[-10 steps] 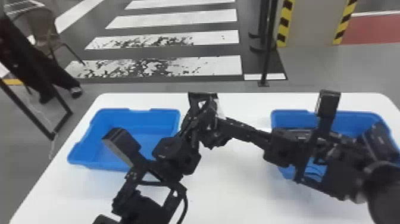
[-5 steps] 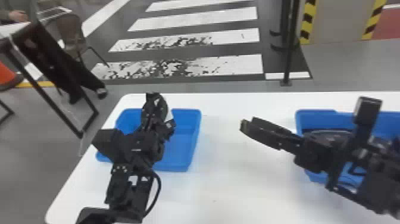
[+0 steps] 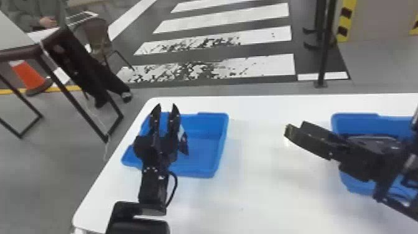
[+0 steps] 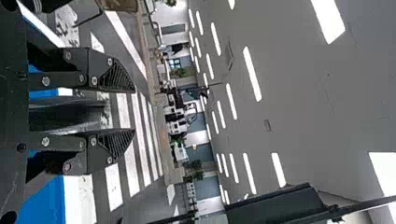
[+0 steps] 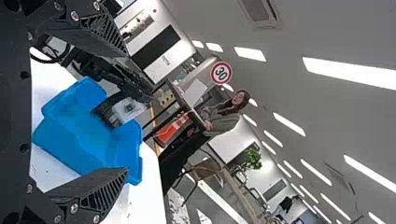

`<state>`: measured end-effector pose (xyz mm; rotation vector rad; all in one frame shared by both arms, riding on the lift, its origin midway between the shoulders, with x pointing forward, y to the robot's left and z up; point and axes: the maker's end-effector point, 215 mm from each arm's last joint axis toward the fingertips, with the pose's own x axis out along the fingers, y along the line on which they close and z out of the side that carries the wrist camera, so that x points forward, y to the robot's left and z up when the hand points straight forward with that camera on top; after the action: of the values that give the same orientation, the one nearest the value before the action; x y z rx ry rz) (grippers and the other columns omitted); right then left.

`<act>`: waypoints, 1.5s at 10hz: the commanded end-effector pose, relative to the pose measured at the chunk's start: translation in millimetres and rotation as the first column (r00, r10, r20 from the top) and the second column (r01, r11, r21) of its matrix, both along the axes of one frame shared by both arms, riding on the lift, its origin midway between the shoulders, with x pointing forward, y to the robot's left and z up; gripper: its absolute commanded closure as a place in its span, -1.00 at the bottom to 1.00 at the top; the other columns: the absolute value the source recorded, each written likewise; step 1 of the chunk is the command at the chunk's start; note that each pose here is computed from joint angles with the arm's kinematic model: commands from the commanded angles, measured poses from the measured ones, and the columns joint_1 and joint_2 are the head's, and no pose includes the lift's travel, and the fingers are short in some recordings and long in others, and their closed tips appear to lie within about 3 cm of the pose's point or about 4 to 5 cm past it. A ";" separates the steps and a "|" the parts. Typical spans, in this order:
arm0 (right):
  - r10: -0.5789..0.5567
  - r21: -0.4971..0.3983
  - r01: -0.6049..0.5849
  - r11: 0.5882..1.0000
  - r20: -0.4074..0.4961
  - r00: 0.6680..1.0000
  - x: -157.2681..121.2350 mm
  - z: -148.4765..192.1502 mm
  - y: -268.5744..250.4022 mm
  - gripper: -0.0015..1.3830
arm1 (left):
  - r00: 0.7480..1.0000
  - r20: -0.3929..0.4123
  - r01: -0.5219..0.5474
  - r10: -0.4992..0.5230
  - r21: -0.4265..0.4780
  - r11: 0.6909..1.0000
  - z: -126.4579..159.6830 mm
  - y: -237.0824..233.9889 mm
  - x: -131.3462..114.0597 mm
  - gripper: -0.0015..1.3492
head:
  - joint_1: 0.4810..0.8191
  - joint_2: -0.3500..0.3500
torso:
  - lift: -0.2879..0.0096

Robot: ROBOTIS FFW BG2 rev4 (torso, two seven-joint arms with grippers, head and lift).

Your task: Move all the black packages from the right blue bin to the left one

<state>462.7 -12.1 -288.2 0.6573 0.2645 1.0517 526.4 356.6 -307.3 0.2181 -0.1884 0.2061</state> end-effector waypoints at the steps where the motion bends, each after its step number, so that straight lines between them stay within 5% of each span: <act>1: -0.036 -0.020 0.037 0.999 0.040 0.999 6.3 1.6 -8.9 -0.76 | 0.999 0.021 0.028 -0.028 -0.030 0.999 -2.2 -6.0 -11.0 -0.96 | 0.27 1.00 | -0.20; 2: -0.105 -0.035 0.109 0.993 0.110 0.988 22.5 10.7 -28.1 -0.75 | 0.997 0.060 0.040 -0.038 -0.032 0.999 6.9 -11.1 -22.2 -0.82 | 0.27 1.00 | -0.20; 3: -0.230 -0.133 0.257 0.957 0.193 0.954 50.5 5.8 -74.3 -0.75 | 0.995 0.086 0.050 -0.040 -0.125 0.991 15.1 -14.6 -34.5 -0.80 | 0.27 0.98 | -0.20; 5: -0.434 -0.320 0.499 0.806 0.255 0.864 78.1 -20.7 -178.1 -0.75 | 0.980 0.149 0.180 -0.135 -0.350 0.919 42.1 -67.1 -56.0 -0.80 | 0.25 0.74 | -0.20; 7: -0.498 -0.445 0.553 0.705 0.245 0.832 87.0 -51.6 -235.5 -0.75 | 0.950 0.212 0.300 -0.231 -0.396 0.868 73.6 -119.7 -81.4 -0.79 | 0.27 0.23 | -0.20; 9: -0.511 -0.531 0.551 0.644 0.237 0.826 94.6 -71.6 -245.7 -0.75 | 0.923 0.190 0.385 -0.335 -0.439 0.812 64.5 -170.2 -85.8 -0.80 | 0.27 -0.02 | -0.20; 11: -0.489 -0.571 0.502 0.650 0.192 0.851 106.4 -91.2 -228.2 -0.75 | 0.917 0.166 0.398 -0.362 -0.438 0.806 58.4 -178.5 -82.5 -0.80 | 0.27 -0.22 | -0.20; 15: -0.452 -0.613 0.412 0.674 0.100 0.887 105.8 -119.1 -204.4 -0.75 | 0.910 0.114 0.402 -0.398 -0.469 0.787 38.6 -191.5 -78.5 -0.79 | 0.27 -0.16 | -0.20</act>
<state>568.4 -217.0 -405.1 0.1269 0.4505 0.4255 447.7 166.0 -266.5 -0.3256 -0.1878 -0.1752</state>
